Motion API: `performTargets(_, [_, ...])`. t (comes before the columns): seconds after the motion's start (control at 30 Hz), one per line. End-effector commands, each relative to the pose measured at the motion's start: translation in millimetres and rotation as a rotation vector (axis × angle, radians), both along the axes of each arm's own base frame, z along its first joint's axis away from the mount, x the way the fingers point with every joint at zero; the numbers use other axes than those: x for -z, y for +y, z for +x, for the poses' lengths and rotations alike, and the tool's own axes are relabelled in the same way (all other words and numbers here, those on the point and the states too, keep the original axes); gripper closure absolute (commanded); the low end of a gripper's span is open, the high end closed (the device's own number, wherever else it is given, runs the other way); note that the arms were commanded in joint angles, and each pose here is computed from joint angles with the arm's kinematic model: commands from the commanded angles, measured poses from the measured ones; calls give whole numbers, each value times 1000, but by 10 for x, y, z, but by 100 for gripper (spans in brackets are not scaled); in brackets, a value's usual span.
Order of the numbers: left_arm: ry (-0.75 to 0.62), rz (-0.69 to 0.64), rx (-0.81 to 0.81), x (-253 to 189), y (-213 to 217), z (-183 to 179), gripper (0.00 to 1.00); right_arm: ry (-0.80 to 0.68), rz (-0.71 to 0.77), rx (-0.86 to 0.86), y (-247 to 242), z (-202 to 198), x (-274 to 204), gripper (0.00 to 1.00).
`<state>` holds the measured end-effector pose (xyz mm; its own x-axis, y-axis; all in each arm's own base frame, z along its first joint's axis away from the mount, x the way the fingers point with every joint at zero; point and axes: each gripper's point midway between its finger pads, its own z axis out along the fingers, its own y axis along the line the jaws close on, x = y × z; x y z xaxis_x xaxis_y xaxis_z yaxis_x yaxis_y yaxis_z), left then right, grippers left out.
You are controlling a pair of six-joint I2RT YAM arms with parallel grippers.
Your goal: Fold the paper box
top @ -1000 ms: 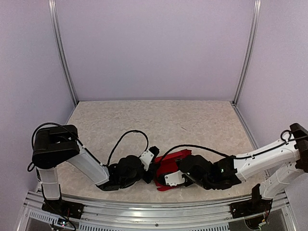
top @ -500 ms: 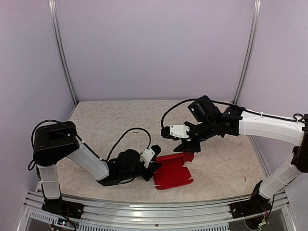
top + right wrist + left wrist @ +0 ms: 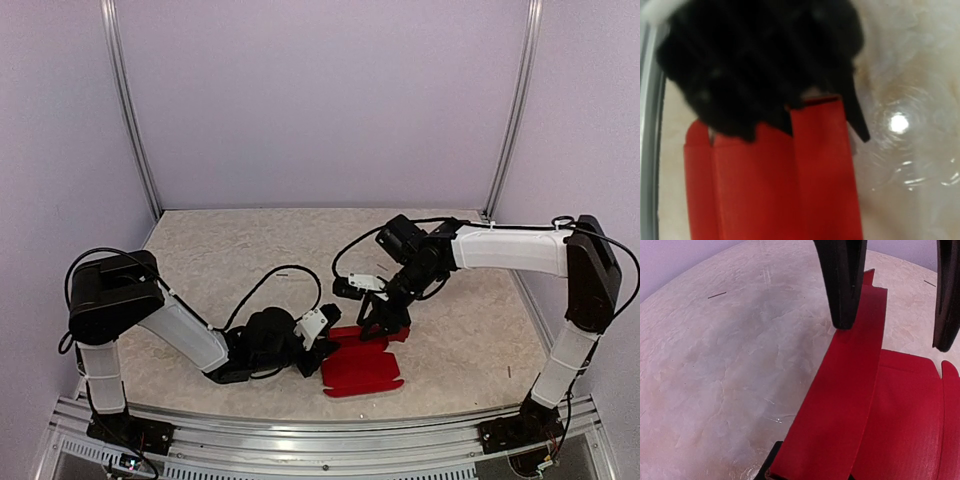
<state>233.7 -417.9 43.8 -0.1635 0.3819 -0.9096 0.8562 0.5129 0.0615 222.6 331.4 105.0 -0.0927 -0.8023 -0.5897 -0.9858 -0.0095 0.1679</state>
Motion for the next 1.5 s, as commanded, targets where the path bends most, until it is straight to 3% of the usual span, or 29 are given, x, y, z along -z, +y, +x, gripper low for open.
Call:
performTargets(0.0, [20,90,-14,238,124,1,86,107,-19,-1,-26,-156,111,63])
performTargets(0.07, [19,88,-36,239,149,35,87,139,-24,-5,-28,-197,147,67])
performTargets(0.3, [26,106,-29,288,144,17,88,133,18,29,8,-42,-25,67])
performTargets(0.43, [12,115,-22,276,139,-11,88,53,17,108,-6,257,-131,65])
performTargets(0.6, [-32,136,7,208,85,-51,88,-70,-81,217,-122,583,133,61])
performTargets(0.77, [-42,154,30,222,66,-74,87,62,-114,136,-129,350,378,58])
performTargets(1.03, [-16,166,-13,260,123,-12,80,170,-63,102,-83,182,279,58])
performTargets(1.17, [-5,155,-84,256,206,72,76,233,-40,133,-144,236,219,58])
performTargets(1.47, [28,83,-205,84,354,160,73,415,2,122,-196,-90,413,59])
